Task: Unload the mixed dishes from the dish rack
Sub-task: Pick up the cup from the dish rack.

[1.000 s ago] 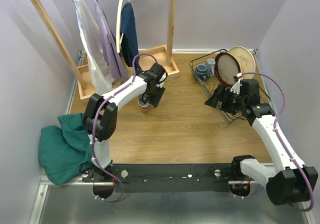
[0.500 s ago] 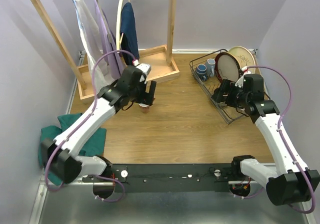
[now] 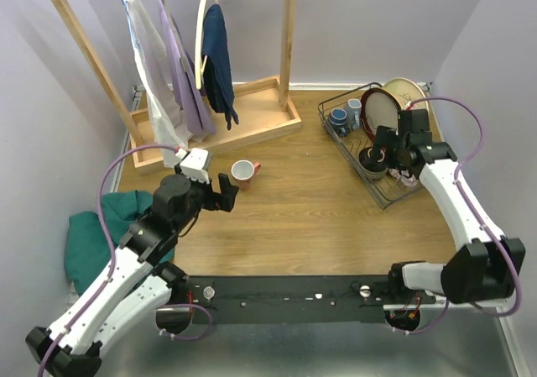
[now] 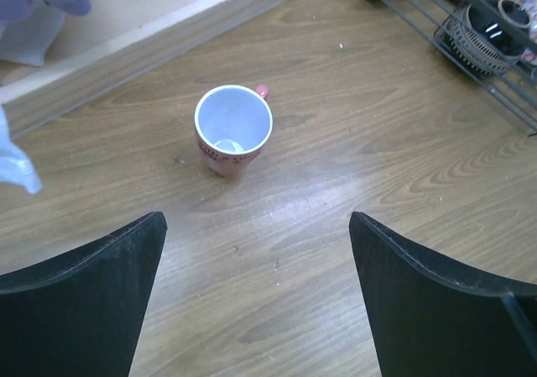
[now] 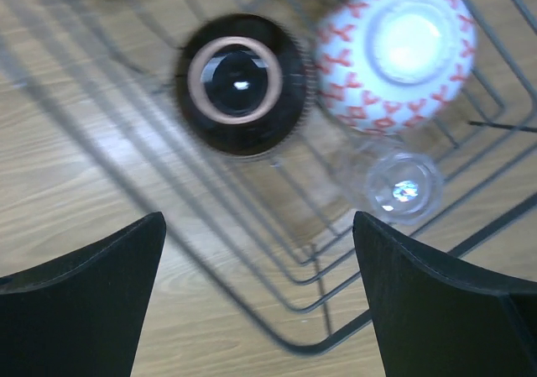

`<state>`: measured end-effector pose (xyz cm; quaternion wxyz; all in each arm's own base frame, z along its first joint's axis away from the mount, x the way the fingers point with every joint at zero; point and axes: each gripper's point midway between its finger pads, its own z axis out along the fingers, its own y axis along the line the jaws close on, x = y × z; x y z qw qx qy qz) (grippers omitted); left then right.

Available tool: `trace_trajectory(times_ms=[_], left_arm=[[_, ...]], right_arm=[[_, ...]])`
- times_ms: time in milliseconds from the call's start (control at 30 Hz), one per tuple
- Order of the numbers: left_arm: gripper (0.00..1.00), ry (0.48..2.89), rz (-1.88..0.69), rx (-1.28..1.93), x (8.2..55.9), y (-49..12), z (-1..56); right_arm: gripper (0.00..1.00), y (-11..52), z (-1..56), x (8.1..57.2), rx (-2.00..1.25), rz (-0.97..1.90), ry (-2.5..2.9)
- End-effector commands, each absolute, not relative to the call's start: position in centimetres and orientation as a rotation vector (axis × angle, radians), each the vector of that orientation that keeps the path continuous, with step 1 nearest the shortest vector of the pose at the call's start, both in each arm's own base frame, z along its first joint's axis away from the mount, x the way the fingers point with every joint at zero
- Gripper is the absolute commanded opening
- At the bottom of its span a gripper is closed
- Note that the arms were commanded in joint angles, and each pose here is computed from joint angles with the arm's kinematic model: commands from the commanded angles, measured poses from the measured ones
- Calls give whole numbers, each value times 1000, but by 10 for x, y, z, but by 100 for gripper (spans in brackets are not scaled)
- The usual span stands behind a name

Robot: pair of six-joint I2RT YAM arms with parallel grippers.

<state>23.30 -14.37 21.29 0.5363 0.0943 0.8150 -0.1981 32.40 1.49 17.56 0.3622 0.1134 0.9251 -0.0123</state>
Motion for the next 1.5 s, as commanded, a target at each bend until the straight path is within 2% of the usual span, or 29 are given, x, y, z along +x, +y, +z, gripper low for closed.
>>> trace_trajectory(times_ms=[0,233,500,967,1133,1167,1233,1267,1367,1467], left_arm=[[99,1824,-460,161,233,-131,223],[99,1771,-452,199,229,-128,227],[99,1787,-418,191,234,-125,225],[99,1794,-421,205,234,-128,224],[99,1792,-417,205,235,-127,225],[99,1795,-416,205,235,-127,224],[99,1794,-417,204,235,-127,224],[99,1798,-416,207,235,-128,223],[99,1805,-415,207,236,-128,221],[99,1810,-418,210,236,-129,220]], right_arm=[[100,-32,157,327,403,-285,2425],[99,-58,133,339,497,-276,2454],[93,-68,97,332,528,-195,2554],[74,-61,67,327,512,-95,2629],[57,-63,67,324,527,-110,2629],[49,-62,68,323,525,-111,2628],[39,-65,73,322,530,-130,2613],[29,-66,76,322,537,-137,2605],[16,-67,89,321,552,-146,2567],[8,-67,103,319,562,-141,2527]])
